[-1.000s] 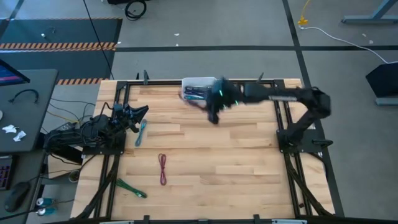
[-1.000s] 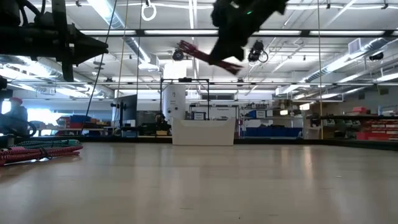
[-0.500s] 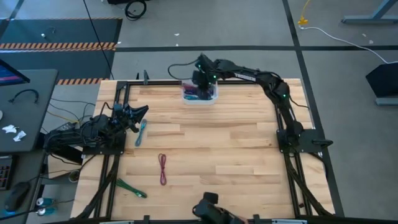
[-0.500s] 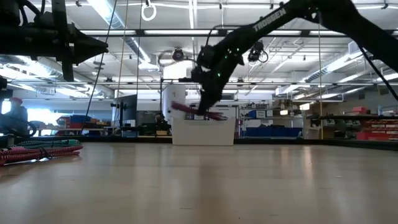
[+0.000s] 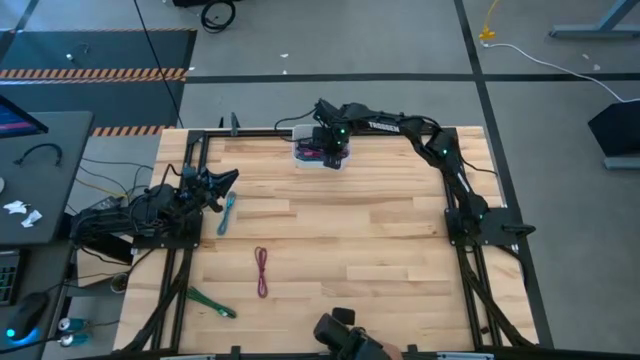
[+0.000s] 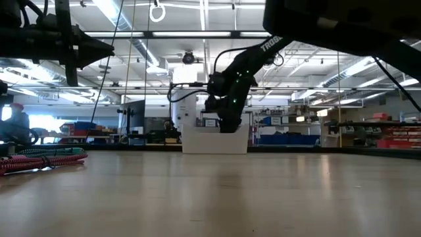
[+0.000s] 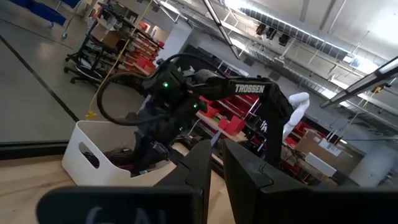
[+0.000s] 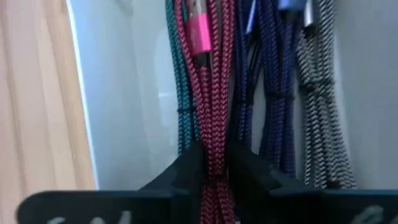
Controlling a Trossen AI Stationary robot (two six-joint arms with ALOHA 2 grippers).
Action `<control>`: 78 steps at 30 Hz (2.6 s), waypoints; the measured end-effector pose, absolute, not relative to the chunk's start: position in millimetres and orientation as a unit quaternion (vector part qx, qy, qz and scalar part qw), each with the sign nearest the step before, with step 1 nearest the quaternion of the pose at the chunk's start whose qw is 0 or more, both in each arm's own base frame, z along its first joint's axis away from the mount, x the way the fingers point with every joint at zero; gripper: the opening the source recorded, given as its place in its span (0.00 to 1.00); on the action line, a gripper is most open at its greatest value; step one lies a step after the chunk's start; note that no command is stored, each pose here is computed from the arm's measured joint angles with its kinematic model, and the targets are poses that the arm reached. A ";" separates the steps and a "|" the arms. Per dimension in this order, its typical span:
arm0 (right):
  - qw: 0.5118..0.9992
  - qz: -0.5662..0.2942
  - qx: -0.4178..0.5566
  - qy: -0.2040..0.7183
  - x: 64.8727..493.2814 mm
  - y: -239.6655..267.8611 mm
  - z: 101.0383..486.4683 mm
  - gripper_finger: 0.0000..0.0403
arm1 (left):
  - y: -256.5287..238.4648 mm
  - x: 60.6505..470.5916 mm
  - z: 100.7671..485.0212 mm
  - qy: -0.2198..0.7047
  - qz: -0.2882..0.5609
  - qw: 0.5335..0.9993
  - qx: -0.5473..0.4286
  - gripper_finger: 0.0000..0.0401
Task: Pick and place USB-C Cables
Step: Put the right pink charger cable into the white bin, then put the light blue charger cable into the white bin
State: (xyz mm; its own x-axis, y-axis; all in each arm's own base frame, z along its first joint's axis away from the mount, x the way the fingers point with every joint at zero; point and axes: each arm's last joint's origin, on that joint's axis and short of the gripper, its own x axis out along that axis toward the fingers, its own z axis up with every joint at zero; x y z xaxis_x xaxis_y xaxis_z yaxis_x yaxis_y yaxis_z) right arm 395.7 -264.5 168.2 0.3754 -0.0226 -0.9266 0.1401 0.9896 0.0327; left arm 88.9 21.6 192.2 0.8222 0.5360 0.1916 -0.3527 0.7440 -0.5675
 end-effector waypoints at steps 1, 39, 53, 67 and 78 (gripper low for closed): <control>0.830 -0.051 0.050 0.553 396.8 -264.8 168.5 0.22 | 21.5 88.9 192.2 -0.174 0.242 0.918 -0.263 0.11; 0.916 -0.250 0.164 0.269 308.9 -65.0 300.6 0.17 | 30.5 113.3 292.5 0.306 0.429 0.795 -0.302 0.15; 0.927 -0.236 0.063 0.285 297.0 -71.7 305.6 0.17 | 91.6 170.4 200.8 0.597 0.454 0.509 -0.422 0.68; 0.931 -0.211 0.004 0.300 297.3 -70.4 305.5 0.17 | 114.9 162.5 135.8 0.603 0.468 0.470 -0.444 0.58; 0.929 -0.241 -0.010 0.280 272.0 -70.5 328.8 0.17 | 116.5 165.1 126.5 0.609 0.438 0.511 -0.420 0.24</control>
State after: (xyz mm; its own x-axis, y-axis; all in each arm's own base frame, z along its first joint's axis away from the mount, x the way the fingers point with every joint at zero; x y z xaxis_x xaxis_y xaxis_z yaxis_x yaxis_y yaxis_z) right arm 272.0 -70.5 328.8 0.7278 -0.4528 -0.5150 0.4421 0.8839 -0.1524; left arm 165.1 116.5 126.5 -0.1253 -0.0628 -0.9901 -0.9589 0.2637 0.1047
